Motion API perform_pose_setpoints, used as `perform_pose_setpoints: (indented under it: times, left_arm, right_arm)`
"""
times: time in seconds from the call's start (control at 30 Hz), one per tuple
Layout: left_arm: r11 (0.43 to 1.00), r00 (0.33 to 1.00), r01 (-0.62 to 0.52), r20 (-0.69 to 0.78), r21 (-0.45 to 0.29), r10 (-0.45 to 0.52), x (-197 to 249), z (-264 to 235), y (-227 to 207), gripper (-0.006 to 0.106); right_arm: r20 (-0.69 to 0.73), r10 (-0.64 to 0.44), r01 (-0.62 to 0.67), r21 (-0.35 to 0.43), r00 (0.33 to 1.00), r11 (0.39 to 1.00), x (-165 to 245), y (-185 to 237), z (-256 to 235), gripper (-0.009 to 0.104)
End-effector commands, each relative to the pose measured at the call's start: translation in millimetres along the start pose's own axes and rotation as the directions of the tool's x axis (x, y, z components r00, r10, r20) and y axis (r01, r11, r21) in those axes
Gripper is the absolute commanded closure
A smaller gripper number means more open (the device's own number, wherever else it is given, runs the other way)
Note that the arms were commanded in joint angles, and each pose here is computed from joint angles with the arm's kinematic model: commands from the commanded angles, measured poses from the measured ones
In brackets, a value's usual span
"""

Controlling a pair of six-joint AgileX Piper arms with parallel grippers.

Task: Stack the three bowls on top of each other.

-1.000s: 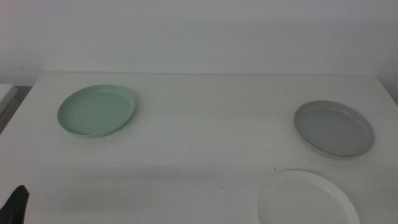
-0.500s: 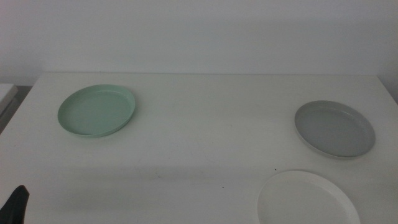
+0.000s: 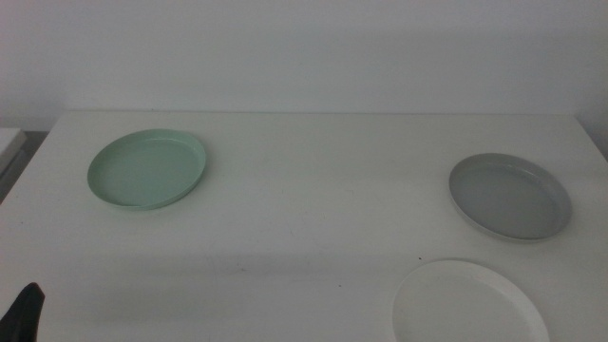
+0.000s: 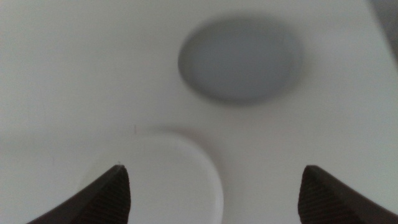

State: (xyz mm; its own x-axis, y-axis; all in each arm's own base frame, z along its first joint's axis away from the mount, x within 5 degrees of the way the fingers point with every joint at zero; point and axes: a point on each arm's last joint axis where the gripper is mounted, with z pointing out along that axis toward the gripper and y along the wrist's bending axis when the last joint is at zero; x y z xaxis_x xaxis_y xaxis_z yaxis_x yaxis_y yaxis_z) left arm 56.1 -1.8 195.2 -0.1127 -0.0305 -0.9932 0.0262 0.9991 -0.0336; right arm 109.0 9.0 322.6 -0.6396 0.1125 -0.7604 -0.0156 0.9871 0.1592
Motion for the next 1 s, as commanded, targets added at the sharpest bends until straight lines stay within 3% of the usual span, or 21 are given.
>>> perform_pose_setpoints:
  times: [0.0, 0.27, 0.53, 0.73, 0.97]
  left_arm:
    - [1.000, 1.000, 0.007, 0.017, 0.004, -0.007, -1.4, -0.2, -0.3, 0.007]
    - [1.000, 1.000, 0.007, 0.017, 0.004, -0.007, -1.4, -0.2, -0.3, 0.007]
    - [1.000, 1.000, 0.007, 0.017, 0.004, -0.007, -1.4, -0.2, -0.3, 0.007]
    - [1.000, 1.000, 0.007, 0.017, 0.004, -0.007, -1.4, -0.2, -0.3, 0.007]
    - [1.000, 1.000, 0.007, 0.017, 0.004, -0.007, -1.4, -0.2, -0.3, 0.007]
  right_arm:
    - [-0.168, -0.020, 0.020, -0.004, 0.986, 1.000, -11.1, 1.6, 3.5, 0.002]
    - [-0.297, 0.019, -0.027, -0.026, 0.955, 0.999, -25.8, 3.2, 25.4, 0.002]
    - [-0.330, 0.034, -0.047, -0.033, 0.943, 0.998, -25.0, 3.9, 29.9, 0.002]
    - [-0.532, 0.045, -0.063, -0.015, 0.846, 0.998, -16.9, -0.3, 55.4, 0.002]
    - [-0.644, 0.095, -0.086, 0.045, 0.759, 0.995, 12.9, -13.4, 113.4, 0.002]
